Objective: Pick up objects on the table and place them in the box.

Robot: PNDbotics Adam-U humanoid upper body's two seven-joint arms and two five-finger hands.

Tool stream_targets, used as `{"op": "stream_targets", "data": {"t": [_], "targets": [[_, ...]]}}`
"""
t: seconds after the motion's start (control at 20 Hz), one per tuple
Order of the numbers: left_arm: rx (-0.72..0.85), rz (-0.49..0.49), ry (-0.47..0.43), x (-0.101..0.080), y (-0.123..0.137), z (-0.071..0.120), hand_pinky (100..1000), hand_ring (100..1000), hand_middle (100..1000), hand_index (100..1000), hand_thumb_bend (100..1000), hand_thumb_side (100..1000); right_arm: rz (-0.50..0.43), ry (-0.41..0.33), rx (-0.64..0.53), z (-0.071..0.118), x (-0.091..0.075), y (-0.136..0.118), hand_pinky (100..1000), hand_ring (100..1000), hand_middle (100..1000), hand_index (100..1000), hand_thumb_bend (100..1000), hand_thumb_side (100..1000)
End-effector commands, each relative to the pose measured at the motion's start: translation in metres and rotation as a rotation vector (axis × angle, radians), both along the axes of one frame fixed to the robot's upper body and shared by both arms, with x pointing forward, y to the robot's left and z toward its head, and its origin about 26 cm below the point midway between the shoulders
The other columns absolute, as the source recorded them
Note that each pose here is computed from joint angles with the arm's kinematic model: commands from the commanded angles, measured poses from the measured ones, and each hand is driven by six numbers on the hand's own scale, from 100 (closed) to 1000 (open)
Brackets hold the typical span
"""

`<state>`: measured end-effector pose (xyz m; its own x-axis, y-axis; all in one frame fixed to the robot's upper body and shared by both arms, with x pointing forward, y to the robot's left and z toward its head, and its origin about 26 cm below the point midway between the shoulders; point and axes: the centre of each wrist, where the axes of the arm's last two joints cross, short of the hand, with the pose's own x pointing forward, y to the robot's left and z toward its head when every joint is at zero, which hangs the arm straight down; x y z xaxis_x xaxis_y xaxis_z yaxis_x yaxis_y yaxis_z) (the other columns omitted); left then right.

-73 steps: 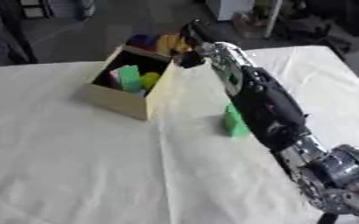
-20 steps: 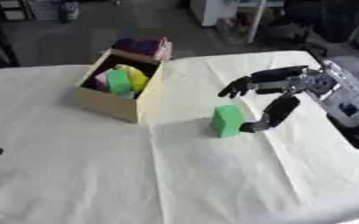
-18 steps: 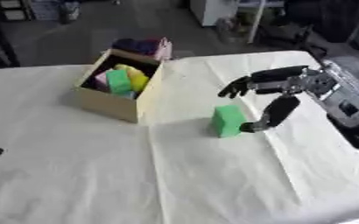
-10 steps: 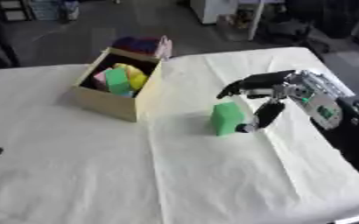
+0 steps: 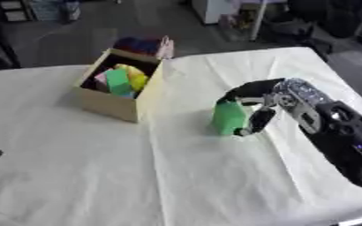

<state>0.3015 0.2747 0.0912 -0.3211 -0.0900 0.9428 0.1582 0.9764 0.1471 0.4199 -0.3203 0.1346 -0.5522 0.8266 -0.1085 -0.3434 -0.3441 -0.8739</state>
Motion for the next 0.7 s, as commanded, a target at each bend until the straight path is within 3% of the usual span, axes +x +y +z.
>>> {"op": "stream_targets", "data": {"t": [0.05, 0.25, 0.7], "targets": [[0.006, 0.002, -0.016, 0.0, 0.002, 0.004, 737, 603, 621, 727, 704, 551, -0.016, -0.135, 0.022, 0.033, 0.007, 0.003, 769, 685, 475, 720, 264, 274], [0.001, -0.001, -0.019, 0.0, 0.001, 0.005, 737, 603, 621, 726, 704, 551, -0.044, -0.28, 0.11, 0.06, 0.015, 0.023, 748, 641, 451, 707, 239, 275], [-0.015, -0.044, -0.03, 0.002, -0.009, 0.008, 737, 604, 621, 726, 704, 552, -0.216, -0.39, 0.412, 0.077, 0.055, 0.06, 711, 569, 412, 693, 213, 265]]}}
